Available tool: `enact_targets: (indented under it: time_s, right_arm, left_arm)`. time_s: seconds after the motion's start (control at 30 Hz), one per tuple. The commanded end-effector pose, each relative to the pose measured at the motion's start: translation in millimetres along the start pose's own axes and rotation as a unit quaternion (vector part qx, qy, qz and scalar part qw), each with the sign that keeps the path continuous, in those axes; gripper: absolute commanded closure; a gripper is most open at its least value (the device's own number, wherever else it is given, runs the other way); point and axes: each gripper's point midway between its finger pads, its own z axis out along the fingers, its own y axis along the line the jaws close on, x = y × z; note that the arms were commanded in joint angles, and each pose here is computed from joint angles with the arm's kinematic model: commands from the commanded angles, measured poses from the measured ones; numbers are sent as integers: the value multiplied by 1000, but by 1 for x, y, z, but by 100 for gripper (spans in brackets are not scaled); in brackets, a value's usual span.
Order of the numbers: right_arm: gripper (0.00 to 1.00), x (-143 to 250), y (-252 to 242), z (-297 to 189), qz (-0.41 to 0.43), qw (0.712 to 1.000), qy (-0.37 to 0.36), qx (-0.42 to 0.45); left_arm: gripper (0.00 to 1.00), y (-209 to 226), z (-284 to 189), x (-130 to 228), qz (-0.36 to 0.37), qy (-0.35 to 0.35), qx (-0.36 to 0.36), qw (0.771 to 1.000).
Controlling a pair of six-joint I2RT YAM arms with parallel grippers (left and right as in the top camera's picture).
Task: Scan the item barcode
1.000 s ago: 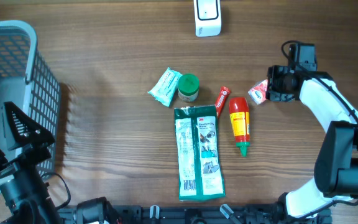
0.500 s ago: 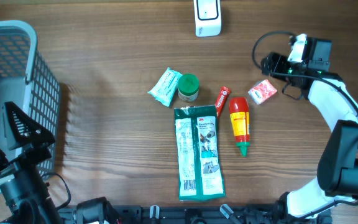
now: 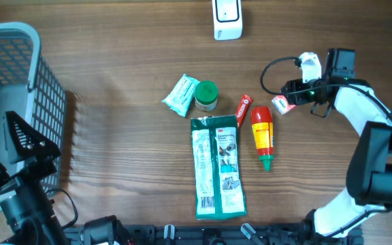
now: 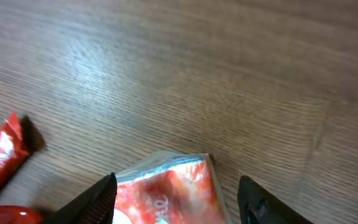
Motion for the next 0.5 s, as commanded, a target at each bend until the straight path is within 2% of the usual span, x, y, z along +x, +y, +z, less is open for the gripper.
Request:
enact_targets:
  time_s: [0.0, 0.1, 0.23, 0.47]
  right_arm:
    - [41, 8, -4, 12, -11, 1000, 15, -2]
    - [53, 13, -6, 17, -7, 1000, 24, -1]
    - [60, 23, -5, 23, 7, 999, 41, -7]
    - [93, 13, -9, 20, 108, 994, 32, 0]
  left_arm:
    - [0, 0, -2, 0, -1, -2, 4, 1000]
    - [0, 0, -2, 0, -1, -3, 4, 1000]
    - [0, 0, -2, 0, -1, -3, 4, 1000]
    - [0, 0, -2, 0, -1, -3, 4, 1000]
